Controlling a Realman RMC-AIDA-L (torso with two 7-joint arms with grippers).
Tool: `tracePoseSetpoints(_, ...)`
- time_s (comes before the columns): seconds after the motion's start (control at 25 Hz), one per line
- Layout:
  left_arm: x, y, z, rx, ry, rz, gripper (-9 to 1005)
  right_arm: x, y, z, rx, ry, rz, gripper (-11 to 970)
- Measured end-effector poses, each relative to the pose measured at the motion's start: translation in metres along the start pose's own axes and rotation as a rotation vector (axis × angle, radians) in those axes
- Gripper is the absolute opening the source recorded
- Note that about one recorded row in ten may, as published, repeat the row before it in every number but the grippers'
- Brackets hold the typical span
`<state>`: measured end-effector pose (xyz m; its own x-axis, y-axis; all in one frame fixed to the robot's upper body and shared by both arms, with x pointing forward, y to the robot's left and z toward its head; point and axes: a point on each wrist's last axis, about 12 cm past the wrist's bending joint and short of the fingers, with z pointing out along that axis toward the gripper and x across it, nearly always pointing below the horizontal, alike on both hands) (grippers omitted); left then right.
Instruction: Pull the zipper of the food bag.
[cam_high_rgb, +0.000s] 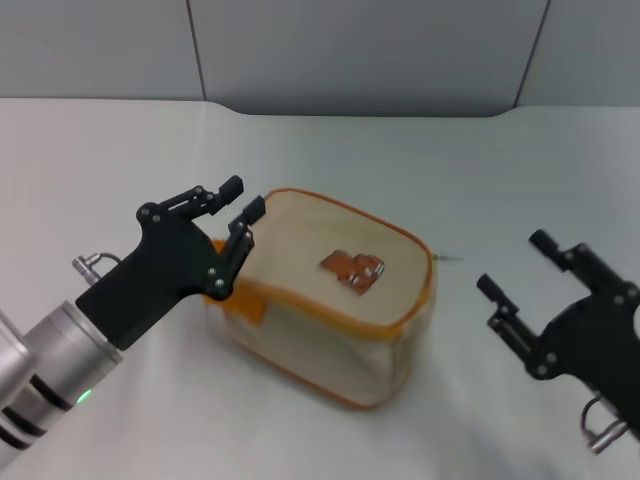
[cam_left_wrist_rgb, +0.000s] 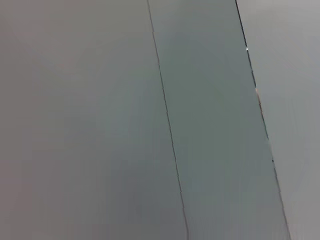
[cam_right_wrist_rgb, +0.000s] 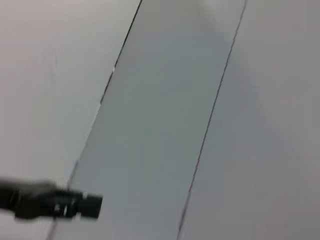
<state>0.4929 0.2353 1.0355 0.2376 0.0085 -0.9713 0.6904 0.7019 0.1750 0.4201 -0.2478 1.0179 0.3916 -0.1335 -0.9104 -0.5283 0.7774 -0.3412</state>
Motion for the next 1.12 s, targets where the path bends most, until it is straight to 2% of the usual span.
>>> tracePoseSetpoints(0.12, -0.003, -0.001, -0.005, 0.053, -0.010, -0.043, 261, -0.003, -0.013, 0.000, -0.045, -0.039, 0.099, 549)
tracePoseSetpoints(0.2, -0.007, 0.001, -0.008, 0.146, -0.010, -0.077, 355, -0.007, -0.022, -0.001, -0.104, -0.064, 0.163, 625)
tracePoseSetpoints(0.32, -0.013, 0.009, -0.015, 0.303, 0.037, -0.143, 418, -0.014, -0.042, -0.003, -0.208, -0.086, 0.274, 702)
tracePoseSetpoints(0.4, -0.018, 0.012, -0.020, 0.414, 0.087, -0.185, 460, -0.017, -0.055, -0.001, -0.280, -0.065, 0.349, 753)
tracePoseSetpoints(0.48, -0.024, 0.013, -0.027, 0.524, 0.147, -0.229, 502, -0.020, -0.068, 0.004, -0.381, -0.003, 0.430, 758)
tracePoseSetpoints(0.64, -0.026, 0.014, -0.033, 0.565, 0.191, -0.249, 586, -0.023, -0.079, 0.019, -0.558, 0.127, 0.515, 769)
tracePoseSetpoints(0.76, -0.025, 0.014, -0.039, 0.571, 0.209, -0.254, 827, -0.025, -0.077, 0.029, -0.698, 0.204, 0.530, 812)
tracePoseSetpoints(0.92, -0.026, 0.012, -0.043, 0.579, 0.205, -0.253, 833, -0.025, -0.073, 0.036, -0.789, 0.257, 0.538, 840)
tracePoseSetpoints(1.12, -0.025, 0.010, -0.046, 0.577, 0.204, -0.253, 834, -0.025, -0.073, 0.037, -0.794, 0.262, 0.535, 837)
